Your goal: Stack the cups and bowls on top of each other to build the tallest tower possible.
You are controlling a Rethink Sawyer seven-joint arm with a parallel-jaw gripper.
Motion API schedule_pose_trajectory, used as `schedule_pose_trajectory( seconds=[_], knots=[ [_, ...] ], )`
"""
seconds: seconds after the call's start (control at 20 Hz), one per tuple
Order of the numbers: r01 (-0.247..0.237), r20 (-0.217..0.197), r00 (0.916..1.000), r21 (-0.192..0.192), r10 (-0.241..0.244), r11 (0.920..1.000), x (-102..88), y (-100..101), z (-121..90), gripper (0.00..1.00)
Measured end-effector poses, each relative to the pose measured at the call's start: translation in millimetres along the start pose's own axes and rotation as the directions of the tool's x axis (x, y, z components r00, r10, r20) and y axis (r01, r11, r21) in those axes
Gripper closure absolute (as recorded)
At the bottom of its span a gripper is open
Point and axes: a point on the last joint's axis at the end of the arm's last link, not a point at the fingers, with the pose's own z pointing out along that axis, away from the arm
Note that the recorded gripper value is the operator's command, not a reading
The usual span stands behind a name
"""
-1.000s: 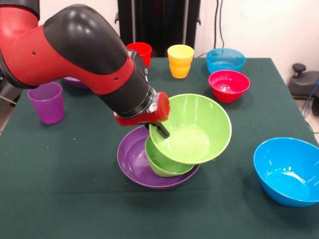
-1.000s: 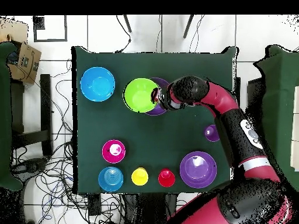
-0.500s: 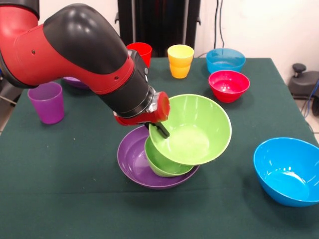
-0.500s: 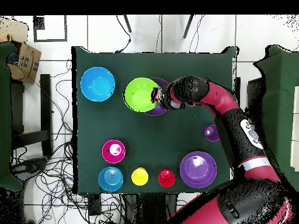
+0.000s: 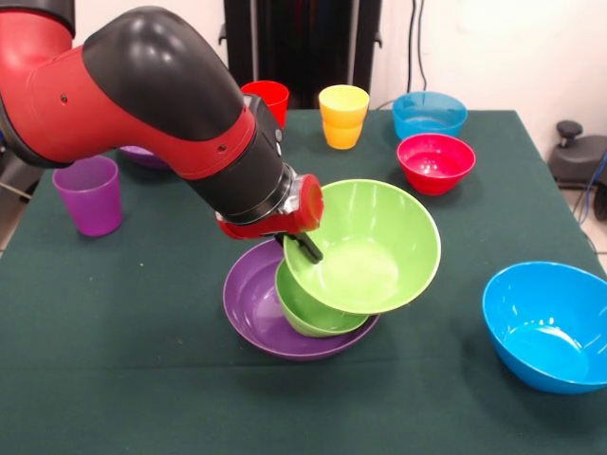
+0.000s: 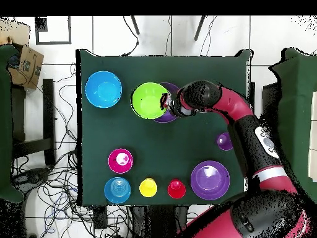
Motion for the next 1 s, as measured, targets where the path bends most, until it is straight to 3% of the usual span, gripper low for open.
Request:
schedule_pose_trajectory(
  seconds=[1.0],
  knots=[
    [-0.018,-0.013,0.9998,-0.009,0.018,0.9998,-0.9,-12,-10,1.0]
  ],
)
